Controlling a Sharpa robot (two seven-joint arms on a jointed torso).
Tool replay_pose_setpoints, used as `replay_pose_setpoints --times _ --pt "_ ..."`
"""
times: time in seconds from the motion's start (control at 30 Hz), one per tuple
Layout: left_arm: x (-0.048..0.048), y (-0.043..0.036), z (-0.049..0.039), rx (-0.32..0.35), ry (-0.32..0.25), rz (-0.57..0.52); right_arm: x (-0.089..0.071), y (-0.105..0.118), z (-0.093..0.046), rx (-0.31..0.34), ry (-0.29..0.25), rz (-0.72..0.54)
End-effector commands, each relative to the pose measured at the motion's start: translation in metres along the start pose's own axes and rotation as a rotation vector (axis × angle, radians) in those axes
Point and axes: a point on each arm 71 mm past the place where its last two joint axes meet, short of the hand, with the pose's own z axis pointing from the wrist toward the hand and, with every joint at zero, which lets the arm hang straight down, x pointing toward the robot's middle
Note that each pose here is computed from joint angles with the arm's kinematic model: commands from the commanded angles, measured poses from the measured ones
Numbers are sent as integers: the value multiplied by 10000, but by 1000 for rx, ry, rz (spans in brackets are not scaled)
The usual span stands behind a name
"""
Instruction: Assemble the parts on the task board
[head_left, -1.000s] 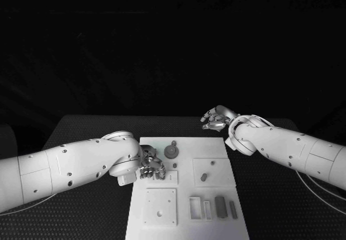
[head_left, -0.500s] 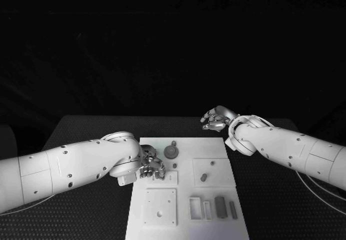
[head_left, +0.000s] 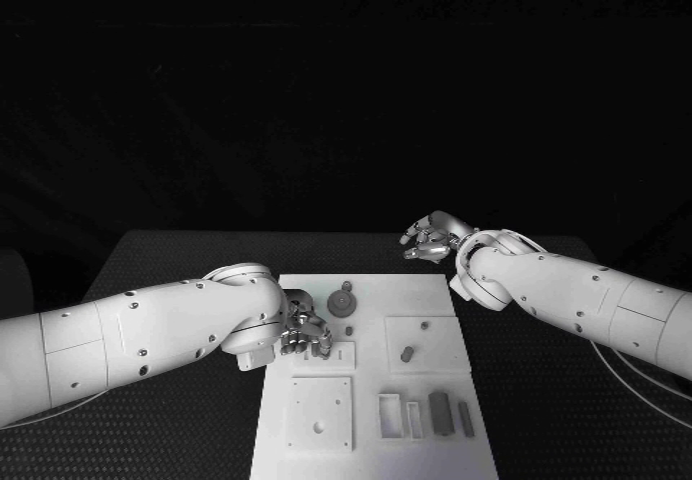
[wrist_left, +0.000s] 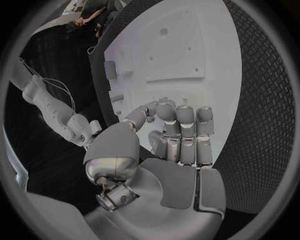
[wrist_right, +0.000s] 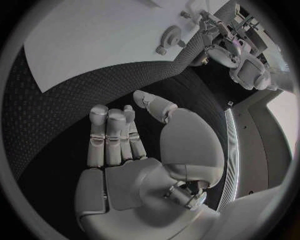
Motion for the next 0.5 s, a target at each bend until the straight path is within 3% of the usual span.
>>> replay_pose_setpoints --times 0.03,0.5 --pt "7 -34 -8 8 5 22 13 15 1 -9 14 0" --pt "30 -41 -11 8 28 39 17 17 -1 -9 16 0"
